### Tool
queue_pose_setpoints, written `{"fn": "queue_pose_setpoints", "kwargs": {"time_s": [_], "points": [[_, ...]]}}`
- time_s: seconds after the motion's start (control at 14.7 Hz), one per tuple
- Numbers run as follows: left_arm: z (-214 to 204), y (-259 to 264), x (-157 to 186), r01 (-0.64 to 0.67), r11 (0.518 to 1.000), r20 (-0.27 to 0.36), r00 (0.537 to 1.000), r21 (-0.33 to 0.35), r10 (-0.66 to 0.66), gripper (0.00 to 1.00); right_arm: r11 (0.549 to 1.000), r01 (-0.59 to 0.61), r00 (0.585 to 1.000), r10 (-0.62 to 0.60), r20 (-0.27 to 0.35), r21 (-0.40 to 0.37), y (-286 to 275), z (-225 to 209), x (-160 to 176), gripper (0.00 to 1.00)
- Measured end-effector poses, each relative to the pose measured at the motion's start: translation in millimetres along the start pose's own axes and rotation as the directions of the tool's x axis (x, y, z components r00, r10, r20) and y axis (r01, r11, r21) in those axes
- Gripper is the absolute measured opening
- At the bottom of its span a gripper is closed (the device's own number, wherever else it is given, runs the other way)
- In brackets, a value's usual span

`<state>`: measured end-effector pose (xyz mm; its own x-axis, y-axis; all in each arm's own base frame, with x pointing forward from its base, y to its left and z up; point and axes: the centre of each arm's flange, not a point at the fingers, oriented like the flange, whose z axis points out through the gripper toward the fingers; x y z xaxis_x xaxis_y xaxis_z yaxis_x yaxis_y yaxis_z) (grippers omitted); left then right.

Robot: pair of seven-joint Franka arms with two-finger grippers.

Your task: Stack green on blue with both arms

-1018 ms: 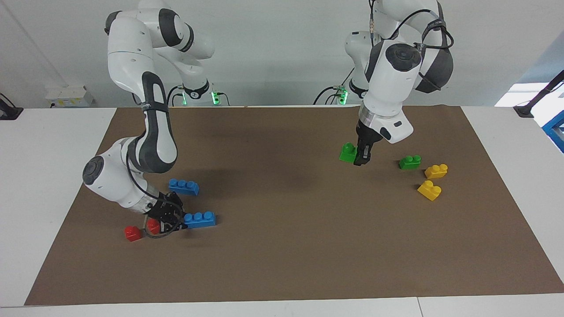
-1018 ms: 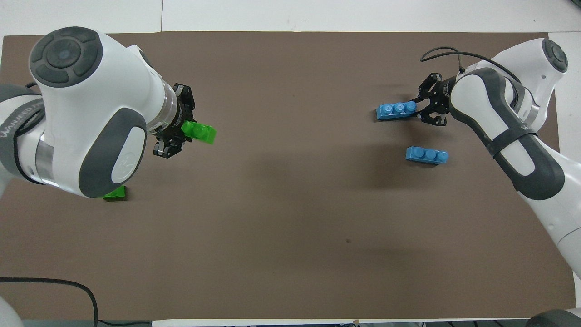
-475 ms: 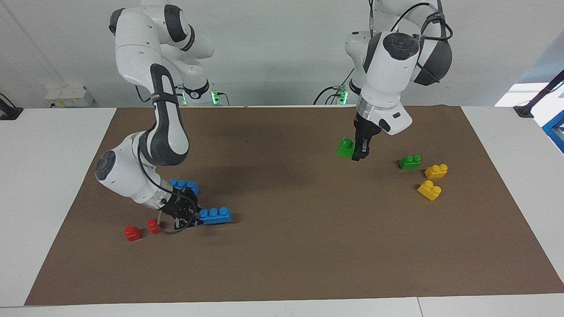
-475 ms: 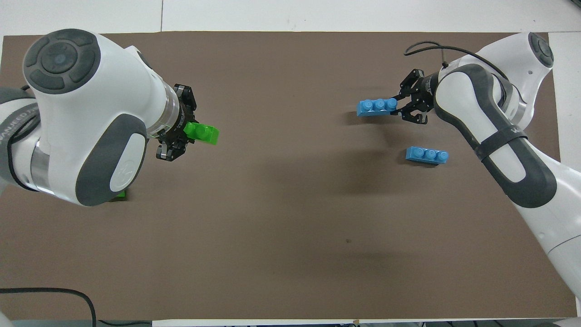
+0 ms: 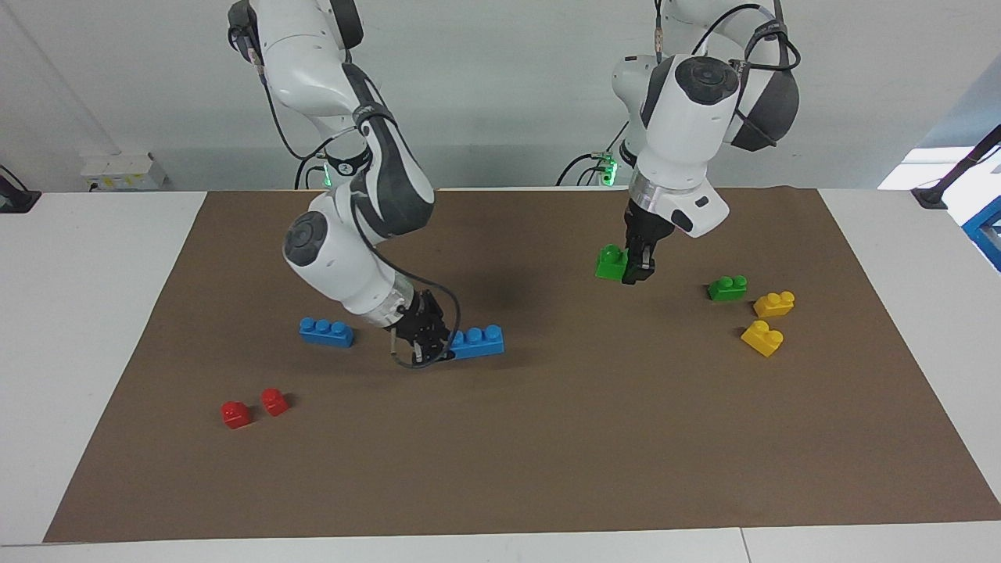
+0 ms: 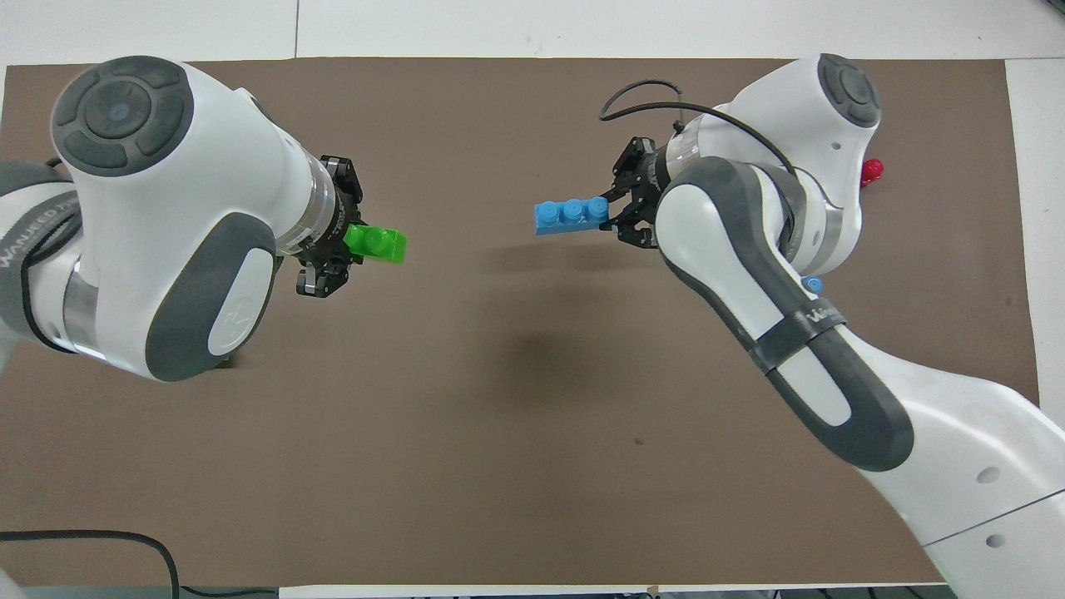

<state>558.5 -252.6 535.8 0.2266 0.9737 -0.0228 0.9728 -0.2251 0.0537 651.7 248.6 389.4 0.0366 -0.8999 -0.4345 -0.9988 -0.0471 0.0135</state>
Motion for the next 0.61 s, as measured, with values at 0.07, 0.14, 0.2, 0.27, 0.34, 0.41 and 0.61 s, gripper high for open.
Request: {"fn": "queue_pose_setpoints", "kwargs": {"time_s": [0.07, 0.14, 0.2, 0.27, 0.34, 0.41, 0.61], "points": [[0, 0, -1, 0.007, 1.0, 0.0, 1.0, -0.001, -0.007, 0.34, 1.0, -0.004, 1.0, 0.004, 0.0, -0.008, 6, 8, -16, 0.34], [0, 0, -2, 0.01, 1.0, 0.0, 1.0, -0.001, -0.01, 0.34, 1.0, -0.009, 1.0, 0.009, 0.0, -0.011, 10, 14, -28, 0.34], [0, 0, -3, 0.011, 1.0, 0.0, 1.0, -0.001, -0.011, 0.34, 1.0, -0.017, 1.0, 0.017, 0.001, -0.001, 14, 20, -37, 0.34], [0, -1, -4, 0.011, 1.0, 0.001, 1.0, -0.001, -0.011, 0.34, 0.999, -0.032, 0.999, 0.032, 0.002, 0.016, 16, 26, -44, 0.34], [0, -1, -7, 0.009, 1.0, 0.002, 1.0, -0.001, -0.009, 0.34, 0.998, -0.054, 0.999, 0.054, 0.003, 0.036, 20, 34, -49, 0.34], [0, -2, -11, 0.011, 1.0, 0.002, 1.0, 0.0, -0.011, 0.34, 0.996, -0.072, 0.997, 0.072, 0.005, 0.053, 24, 44, -56, 0.34], [8, -3, -22, 0.023, 1.0, 0.001, 1.0, 0.013, -0.023, 0.34, 0.992, -0.097, 0.995, 0.097, 0.001, 0.075, 42, 73, -71, 0.34]]}}
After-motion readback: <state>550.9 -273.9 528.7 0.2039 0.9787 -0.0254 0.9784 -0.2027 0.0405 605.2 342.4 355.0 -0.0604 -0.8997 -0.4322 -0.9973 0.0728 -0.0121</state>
